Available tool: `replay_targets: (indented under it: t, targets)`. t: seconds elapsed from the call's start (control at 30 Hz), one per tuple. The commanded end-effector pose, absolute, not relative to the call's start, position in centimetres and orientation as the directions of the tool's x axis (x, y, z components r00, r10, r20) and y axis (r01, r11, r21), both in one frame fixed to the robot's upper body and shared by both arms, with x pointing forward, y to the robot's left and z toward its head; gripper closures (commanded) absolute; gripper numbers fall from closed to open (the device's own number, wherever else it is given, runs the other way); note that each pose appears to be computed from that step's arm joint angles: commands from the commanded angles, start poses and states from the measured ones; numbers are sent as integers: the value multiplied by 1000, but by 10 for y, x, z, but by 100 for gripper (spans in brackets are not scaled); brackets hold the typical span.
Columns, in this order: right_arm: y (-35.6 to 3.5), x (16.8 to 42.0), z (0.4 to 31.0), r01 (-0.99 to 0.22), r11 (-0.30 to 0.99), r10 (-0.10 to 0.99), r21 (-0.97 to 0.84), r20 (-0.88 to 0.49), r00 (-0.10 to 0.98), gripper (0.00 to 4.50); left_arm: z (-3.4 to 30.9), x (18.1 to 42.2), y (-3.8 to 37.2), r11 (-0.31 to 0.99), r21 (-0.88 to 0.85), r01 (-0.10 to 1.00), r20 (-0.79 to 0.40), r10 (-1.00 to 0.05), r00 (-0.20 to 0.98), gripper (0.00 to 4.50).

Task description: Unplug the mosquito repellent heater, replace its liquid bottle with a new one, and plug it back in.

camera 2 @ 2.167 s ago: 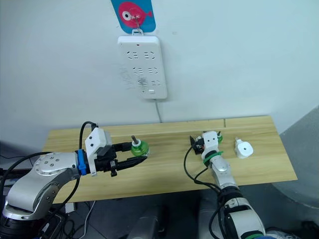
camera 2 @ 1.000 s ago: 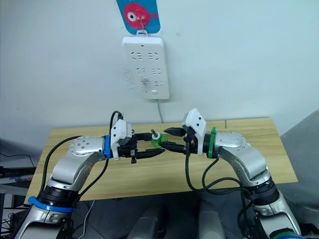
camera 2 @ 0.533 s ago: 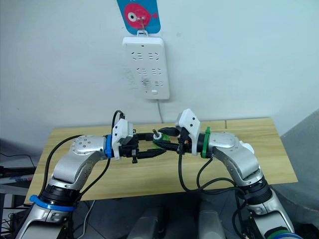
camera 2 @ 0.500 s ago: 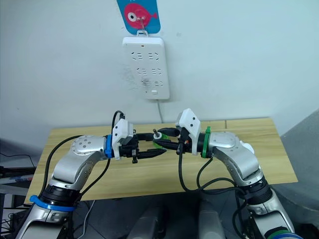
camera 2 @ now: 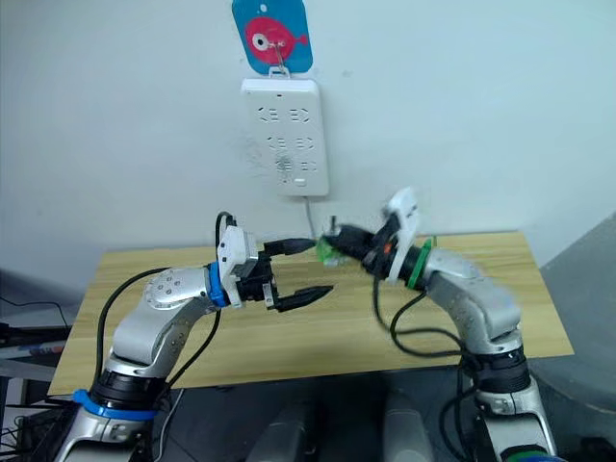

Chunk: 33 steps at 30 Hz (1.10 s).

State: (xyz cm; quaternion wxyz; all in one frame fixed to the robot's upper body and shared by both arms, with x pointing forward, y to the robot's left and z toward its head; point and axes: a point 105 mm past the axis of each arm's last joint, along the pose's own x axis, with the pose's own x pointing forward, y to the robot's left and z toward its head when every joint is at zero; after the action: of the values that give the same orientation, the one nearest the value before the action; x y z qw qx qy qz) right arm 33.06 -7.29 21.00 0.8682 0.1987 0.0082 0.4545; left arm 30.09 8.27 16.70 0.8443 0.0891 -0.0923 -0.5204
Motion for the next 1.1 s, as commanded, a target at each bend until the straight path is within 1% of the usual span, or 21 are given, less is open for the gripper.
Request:
replay_targets:
  t: [0.03,0.1,0.17,0.37,0.43,0.63,0.73,0.87,0.9,0.93,0.97,1.03,1.07,1.1]
  targets:
    - [-84,331,225,-697,423,725,579,245,643,366,186,299,74,557,319,767,207,-830,517,0]
    - [-85,330,230,-653,365,698,664,269,663,366,194,301,66,600,325,731,272,-800,535,0]
    - [-84,328,236,-629,315,689,711,284,667,366,202,305,60,639,325,697,325,-768,552,0]
    - [-76,320,241,-607,281,708,744,266,654,366,210,313,48,673,296,678,382,-734,562,0]
    - [-74,319,243,-601,267,709,753,270,652,366,210,315,47,690,261,675,395,-715,577,0]
    - [-70,314,243,-598,264,721,757,257,643,366,211,314,42,697,225,681,414,-701,581,0]
    - [-69,313,242,-594,264,724,760,251,643,366,211,314,39,690,218,691,415,-706,574,60]
    - [-68,312,243,-585,255,724,770,250,643,366,208,316,39,691,212,691,411,-705,579,177]
    - [-67,311,242,-582,251,725,773,248,643,366,208,316,40,695,207,689,413,-701,582,181]
    - [-66,310,241,-580,249,726,776,247,642,366,209,317,41,699,199,687,415,-695,587,207]
    - [-66,310,241,-577,245,728,779,246,640,366,209,318,41,702,193,686,416,-691,591,220]
    - [-63,309,238,-576,249,734,779,236,637,366,209,317,39,691,199,695,408,-703,582,222]
    - [-63,308,238,-579,249,740,777,233,632,292,208,317,38,680,204,704,398,-715,575,222]
    - [-62,307,237,-581,249,743,775,231,628,263,208,316,37,673,207,710,392,-722,570,222]
